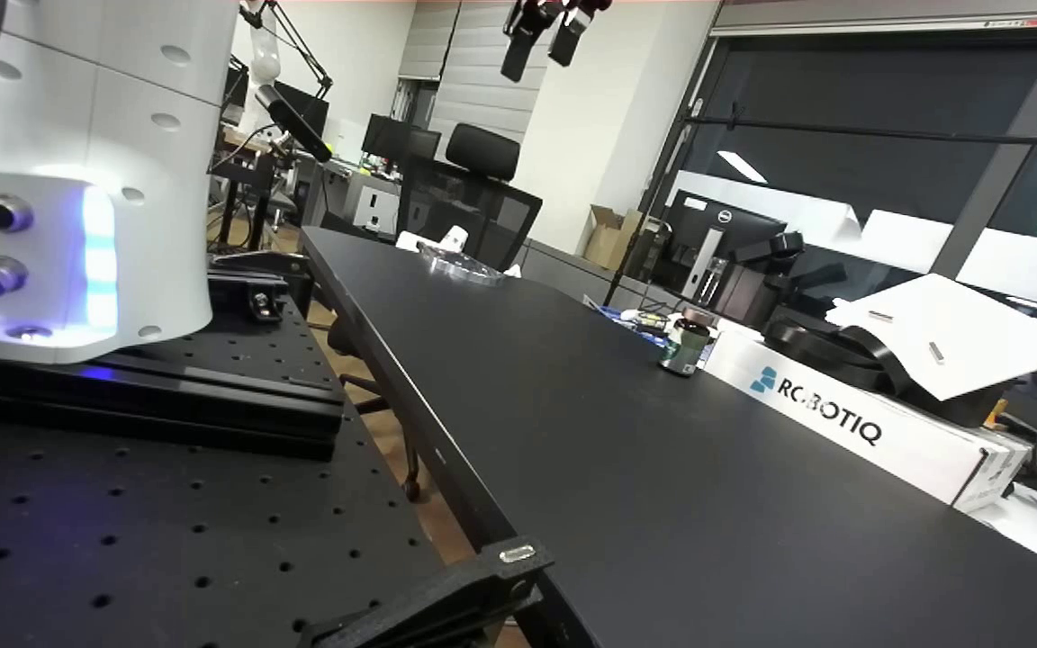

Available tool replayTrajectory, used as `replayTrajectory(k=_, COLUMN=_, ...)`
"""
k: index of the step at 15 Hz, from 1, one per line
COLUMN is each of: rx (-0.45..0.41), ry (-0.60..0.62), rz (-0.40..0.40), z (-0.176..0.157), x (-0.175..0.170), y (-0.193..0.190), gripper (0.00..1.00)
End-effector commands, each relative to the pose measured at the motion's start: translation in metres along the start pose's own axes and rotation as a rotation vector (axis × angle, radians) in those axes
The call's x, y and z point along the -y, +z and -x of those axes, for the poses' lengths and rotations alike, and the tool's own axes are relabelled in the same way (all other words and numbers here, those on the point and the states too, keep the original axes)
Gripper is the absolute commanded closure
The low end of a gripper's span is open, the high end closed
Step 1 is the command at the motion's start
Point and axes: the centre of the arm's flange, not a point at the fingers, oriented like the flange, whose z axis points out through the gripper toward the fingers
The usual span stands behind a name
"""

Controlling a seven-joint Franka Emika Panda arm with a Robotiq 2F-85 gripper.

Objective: Move the bottle forward

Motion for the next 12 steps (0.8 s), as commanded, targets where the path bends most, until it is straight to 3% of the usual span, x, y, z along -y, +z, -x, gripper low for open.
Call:
replayTrajectory(k=1, rx=-0.085, ry=-0.141, rz=0.055, z=-0.043, x=0.002, y=-0.02, gripper=0.0)
replayTrajectory(k=7, rx=-0.192, ry=-0.327, rz=0.033, z=-0.119, x=0.02, y=-0.054, gripper=0.0)
replayTrajectory(k=12, rx=-0.144, ry=-0.446, rz=-0.04, z=-0.185, x=0.047, y=-0.074, gripper=0.0)
